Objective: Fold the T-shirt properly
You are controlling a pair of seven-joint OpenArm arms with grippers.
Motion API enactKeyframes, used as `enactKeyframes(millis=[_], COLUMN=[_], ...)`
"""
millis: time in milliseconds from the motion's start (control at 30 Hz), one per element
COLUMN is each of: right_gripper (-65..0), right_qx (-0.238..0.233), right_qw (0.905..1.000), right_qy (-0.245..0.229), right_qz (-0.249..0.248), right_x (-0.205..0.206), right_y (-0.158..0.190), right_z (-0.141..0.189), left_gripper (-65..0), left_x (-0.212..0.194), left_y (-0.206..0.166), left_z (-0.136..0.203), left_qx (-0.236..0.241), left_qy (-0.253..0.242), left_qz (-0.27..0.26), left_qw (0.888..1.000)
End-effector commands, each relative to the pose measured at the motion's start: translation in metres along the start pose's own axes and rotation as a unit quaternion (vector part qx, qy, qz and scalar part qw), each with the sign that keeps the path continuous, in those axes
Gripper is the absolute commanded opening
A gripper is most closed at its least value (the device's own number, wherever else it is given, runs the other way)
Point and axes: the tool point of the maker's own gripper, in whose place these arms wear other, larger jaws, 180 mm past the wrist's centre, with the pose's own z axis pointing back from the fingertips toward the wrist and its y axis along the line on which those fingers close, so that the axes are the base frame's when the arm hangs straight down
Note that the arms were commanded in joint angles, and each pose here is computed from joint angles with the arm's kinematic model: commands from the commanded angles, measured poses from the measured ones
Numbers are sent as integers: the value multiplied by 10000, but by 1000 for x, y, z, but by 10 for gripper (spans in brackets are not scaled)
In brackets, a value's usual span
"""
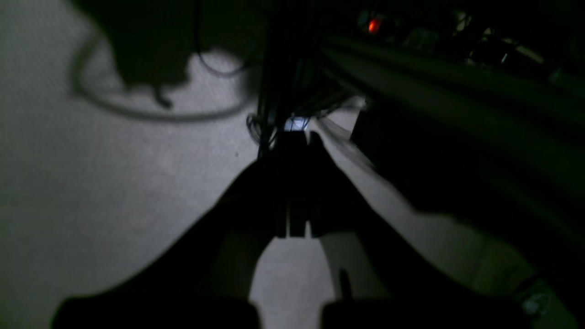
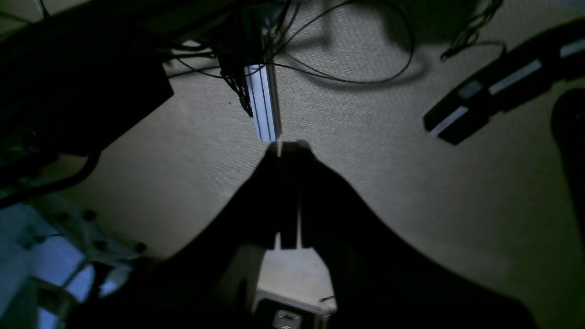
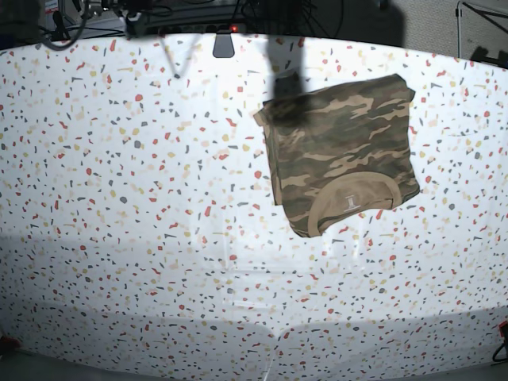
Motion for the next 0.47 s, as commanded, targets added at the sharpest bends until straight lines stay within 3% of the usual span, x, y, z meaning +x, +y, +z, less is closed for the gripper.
enactKeyframes(millis=[0,133,433], right_gripper=[-650,-650,-650], right_qx=[-61,-171,-229], right_qw=[10000,9996,9995], right_qy=[1,-18,-44], right_qz=[38,203,227], right_x=[0,1,2], right_y=[-6,-5,-10], right_z=[2,-1,1], left_gripper=[-650,-650,-650], left_x=[-4,-10,-17], left_y=[-2,-6,-12], left_z=[0,-5,-6], left_qx=[-15,273,230], left_qy=[39,86,210], left_qz=[23,85,119], left_qw=[10000,9996,9994])
